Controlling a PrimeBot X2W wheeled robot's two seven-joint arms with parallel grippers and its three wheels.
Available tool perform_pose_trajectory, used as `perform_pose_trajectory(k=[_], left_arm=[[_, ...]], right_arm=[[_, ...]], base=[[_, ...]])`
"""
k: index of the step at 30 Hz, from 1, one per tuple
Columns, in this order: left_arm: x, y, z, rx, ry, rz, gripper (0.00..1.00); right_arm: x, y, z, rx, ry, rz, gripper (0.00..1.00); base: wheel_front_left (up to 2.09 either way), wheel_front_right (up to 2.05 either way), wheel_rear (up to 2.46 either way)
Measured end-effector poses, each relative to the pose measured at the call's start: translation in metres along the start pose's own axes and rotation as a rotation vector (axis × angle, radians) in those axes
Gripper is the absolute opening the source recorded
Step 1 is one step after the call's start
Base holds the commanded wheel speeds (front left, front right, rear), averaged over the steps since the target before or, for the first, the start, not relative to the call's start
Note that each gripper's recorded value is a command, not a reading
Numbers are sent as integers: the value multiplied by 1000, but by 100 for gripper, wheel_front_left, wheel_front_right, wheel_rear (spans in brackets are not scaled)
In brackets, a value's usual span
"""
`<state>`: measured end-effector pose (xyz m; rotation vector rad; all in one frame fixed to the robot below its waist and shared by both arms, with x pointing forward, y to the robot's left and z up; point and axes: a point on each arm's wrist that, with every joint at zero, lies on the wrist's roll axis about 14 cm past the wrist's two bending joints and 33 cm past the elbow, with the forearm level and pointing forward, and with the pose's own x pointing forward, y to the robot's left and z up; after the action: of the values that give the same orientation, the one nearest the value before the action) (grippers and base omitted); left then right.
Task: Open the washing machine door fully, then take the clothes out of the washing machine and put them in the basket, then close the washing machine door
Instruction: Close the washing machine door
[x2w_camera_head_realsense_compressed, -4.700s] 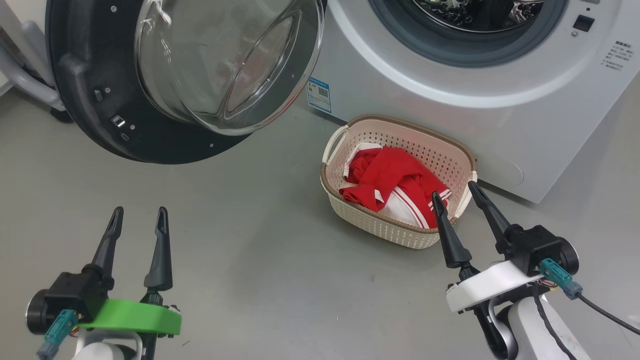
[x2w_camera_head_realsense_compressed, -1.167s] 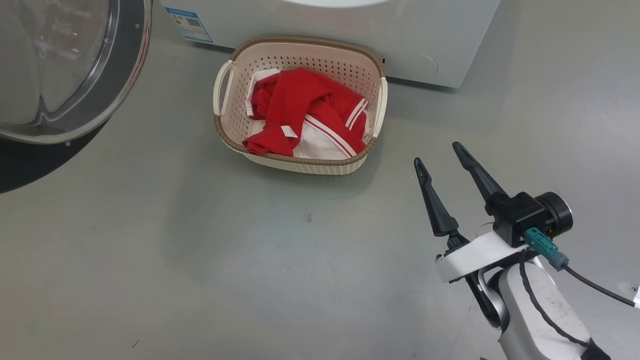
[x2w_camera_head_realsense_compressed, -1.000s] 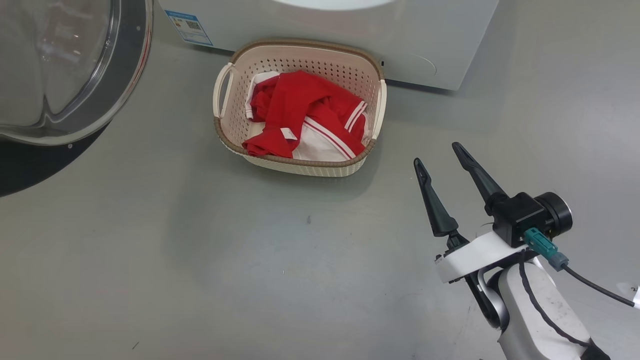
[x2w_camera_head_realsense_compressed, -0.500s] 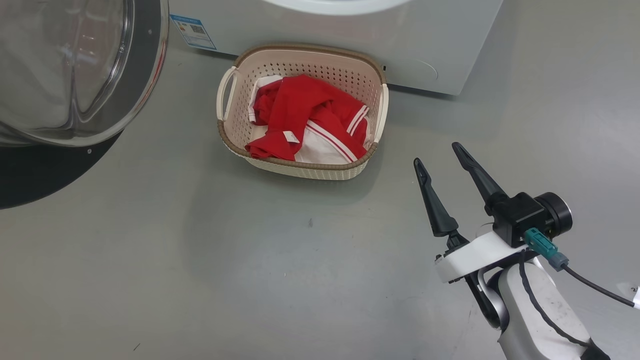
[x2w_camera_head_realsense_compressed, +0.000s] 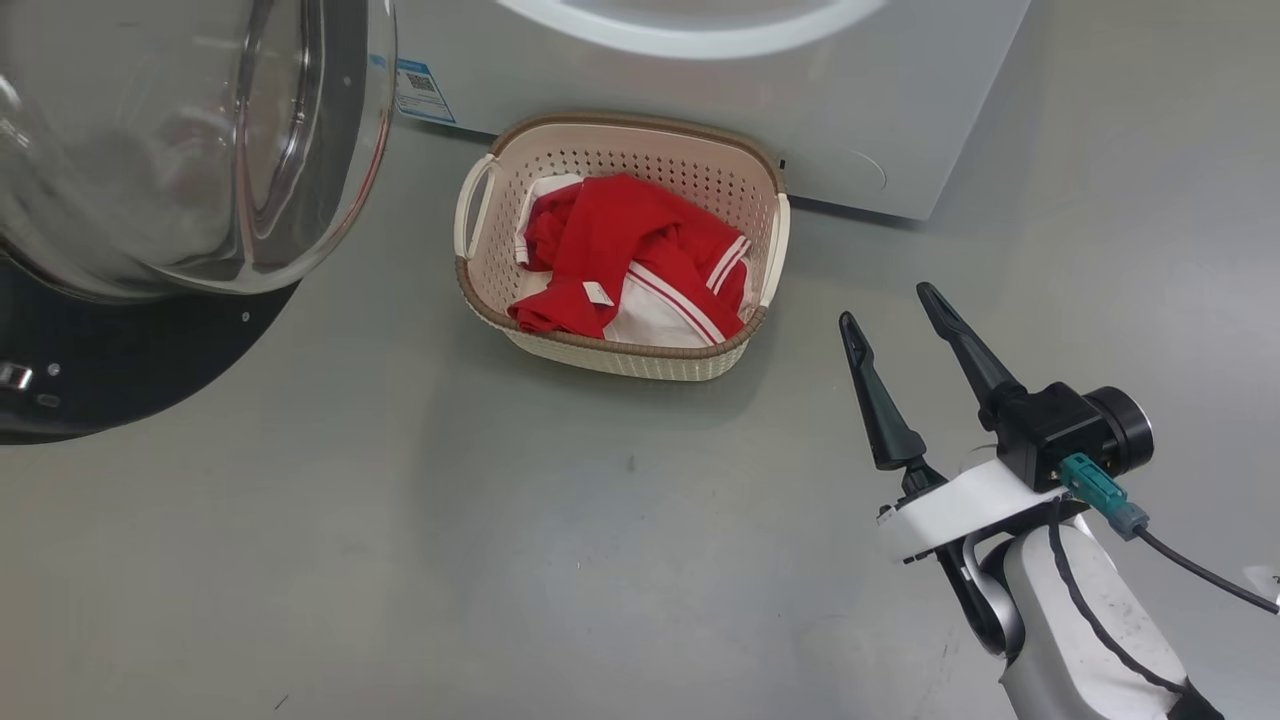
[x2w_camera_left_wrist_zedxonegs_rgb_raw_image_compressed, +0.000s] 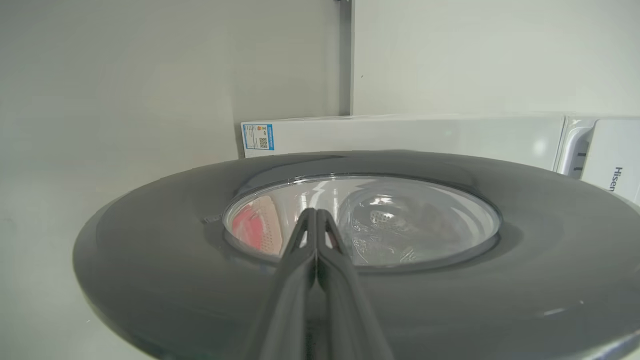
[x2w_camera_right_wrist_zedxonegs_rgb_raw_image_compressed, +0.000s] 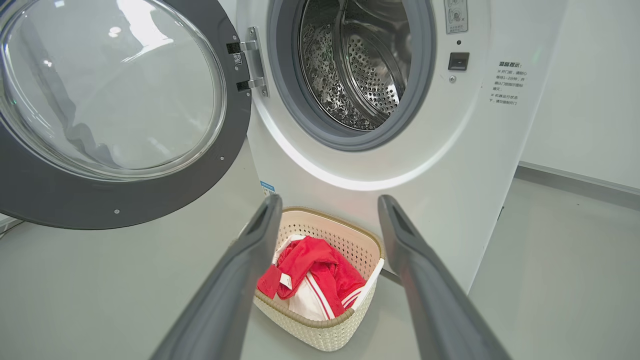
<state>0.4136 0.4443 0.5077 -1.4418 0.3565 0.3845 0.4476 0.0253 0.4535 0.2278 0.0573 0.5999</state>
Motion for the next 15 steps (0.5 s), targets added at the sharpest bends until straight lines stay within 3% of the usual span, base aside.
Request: perform_pose_trajectory(k=[15], left_arm=[[-11, -2, -59, 110, 284, -61, 0]], right_arm=[[-6, 11, 16, -7, -29, 12, 100]], base=[[0, 0, 0]])
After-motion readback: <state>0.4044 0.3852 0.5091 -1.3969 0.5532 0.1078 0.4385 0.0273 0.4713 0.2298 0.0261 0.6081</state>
